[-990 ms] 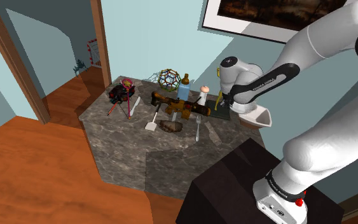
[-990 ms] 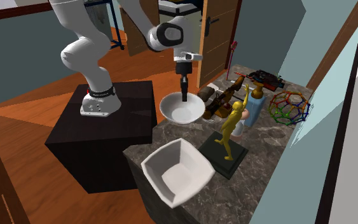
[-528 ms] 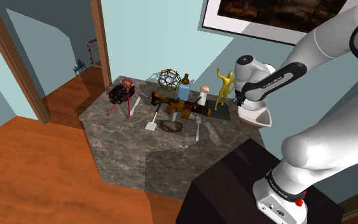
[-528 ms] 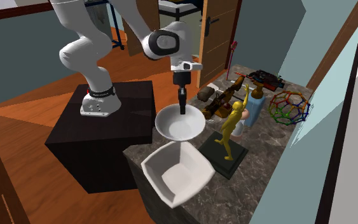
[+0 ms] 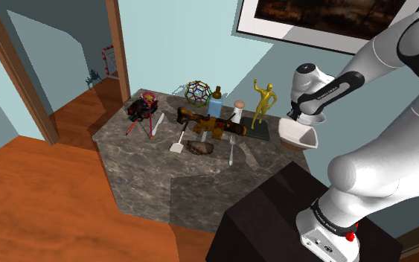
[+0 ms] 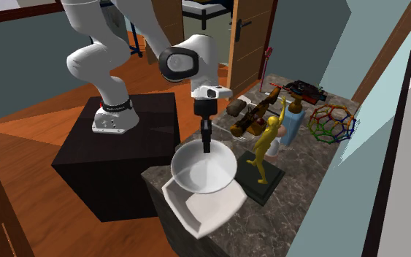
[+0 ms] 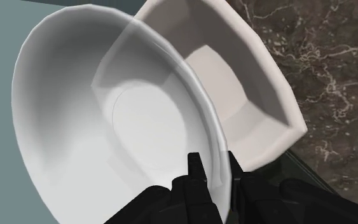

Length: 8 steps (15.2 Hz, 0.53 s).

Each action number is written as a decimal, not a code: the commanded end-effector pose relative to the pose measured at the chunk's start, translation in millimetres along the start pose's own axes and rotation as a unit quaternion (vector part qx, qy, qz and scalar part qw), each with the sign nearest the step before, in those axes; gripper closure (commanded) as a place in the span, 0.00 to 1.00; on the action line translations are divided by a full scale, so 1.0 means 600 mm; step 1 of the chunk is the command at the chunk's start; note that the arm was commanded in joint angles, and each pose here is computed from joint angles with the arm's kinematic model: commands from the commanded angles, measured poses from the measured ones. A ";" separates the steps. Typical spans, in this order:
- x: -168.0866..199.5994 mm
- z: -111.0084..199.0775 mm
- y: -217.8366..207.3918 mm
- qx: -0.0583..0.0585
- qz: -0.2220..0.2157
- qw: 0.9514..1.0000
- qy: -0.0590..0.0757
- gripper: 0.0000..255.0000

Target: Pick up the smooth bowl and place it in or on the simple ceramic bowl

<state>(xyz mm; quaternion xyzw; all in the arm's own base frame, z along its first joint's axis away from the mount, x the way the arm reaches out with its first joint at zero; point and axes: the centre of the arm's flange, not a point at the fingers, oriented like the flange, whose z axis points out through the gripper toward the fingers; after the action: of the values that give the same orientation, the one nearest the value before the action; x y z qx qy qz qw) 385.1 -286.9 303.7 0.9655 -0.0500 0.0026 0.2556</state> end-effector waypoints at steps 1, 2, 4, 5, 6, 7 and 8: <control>-0.004 0.016 0.012 0.000 -0.001 1.000 0.000 1.00; -0.004 0.024 0.008 0.000 -0.001 1.000 0.000 1.00; -0.005 0.039 -0.001 0.000 -0.001 1.000 0.000 1.00; -0.005 0.047 -0.005 0.000 -0.001 1.000 0.000 1.00; -0.005 0.054 -0.010 0.000 -0.001 1.000 0.000 1.00; -0.006 0.062 -0.014 0.000 -0.001 1.000 0.000 1.00; -0.006 0.070 -0.018 0.000 -0.001 1.000 0.000 1.00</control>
<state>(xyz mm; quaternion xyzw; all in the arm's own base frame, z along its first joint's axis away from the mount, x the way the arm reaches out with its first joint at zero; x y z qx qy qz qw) 380.8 -296.8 267.2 0.9655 -0.0490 0.0023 0.2557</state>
